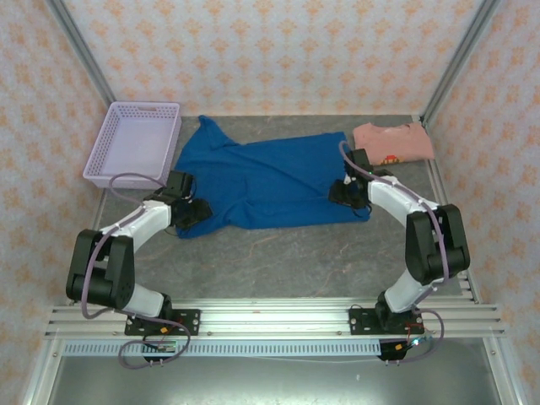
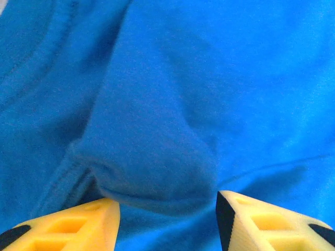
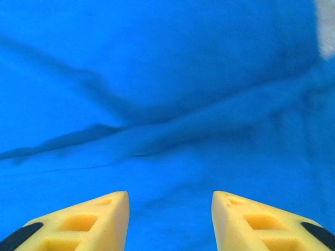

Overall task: Fold the inside-out t-shirt
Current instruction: Move the T-shirt to the center of the table.

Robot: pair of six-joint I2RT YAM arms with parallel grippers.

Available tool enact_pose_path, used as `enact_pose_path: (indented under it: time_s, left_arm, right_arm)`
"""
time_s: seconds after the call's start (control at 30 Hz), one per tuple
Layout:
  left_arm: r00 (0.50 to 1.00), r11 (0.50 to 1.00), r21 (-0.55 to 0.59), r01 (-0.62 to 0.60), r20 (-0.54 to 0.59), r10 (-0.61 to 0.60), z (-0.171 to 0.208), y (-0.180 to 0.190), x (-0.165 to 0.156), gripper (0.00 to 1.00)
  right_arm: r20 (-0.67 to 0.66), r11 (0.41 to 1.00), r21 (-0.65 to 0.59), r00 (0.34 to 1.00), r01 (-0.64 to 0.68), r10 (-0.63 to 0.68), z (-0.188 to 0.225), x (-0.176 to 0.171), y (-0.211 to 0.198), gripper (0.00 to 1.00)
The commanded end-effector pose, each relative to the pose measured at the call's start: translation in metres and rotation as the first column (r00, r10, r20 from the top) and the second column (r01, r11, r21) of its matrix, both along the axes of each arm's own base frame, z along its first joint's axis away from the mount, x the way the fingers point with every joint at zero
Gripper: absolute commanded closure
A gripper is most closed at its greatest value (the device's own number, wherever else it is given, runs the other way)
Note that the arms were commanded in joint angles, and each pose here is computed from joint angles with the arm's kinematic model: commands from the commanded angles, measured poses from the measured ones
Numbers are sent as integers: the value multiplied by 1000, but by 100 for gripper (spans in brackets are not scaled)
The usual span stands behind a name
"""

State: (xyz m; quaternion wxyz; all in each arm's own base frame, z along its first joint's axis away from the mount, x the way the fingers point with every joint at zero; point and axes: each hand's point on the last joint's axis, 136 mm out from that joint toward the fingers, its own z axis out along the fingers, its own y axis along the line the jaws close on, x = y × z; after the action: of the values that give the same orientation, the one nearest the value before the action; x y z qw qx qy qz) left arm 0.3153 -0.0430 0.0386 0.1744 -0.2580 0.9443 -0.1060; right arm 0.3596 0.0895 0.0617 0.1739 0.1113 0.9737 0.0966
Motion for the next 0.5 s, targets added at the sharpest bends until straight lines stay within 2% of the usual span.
enact_pose_path:
  time_s: [0.0,0.17,0.47]
  left_arm:
    - [1000,999,46,-24,-19,24,-9,17,0,48]
    - [995,997,63,-43,-82,48,-23,28,-25,48]
    - [989,997,65,-46,-140,55,-36,30,-64,47]
  right_arm:
    - [-136,993,-47,984,111,-117,-29,-16,-27,57]
    - [-236,980,-85,951,182,-198,-57,-38,-47,59]
    - [-302,947,-77,898,312,-320,-65,-82,-72,61]
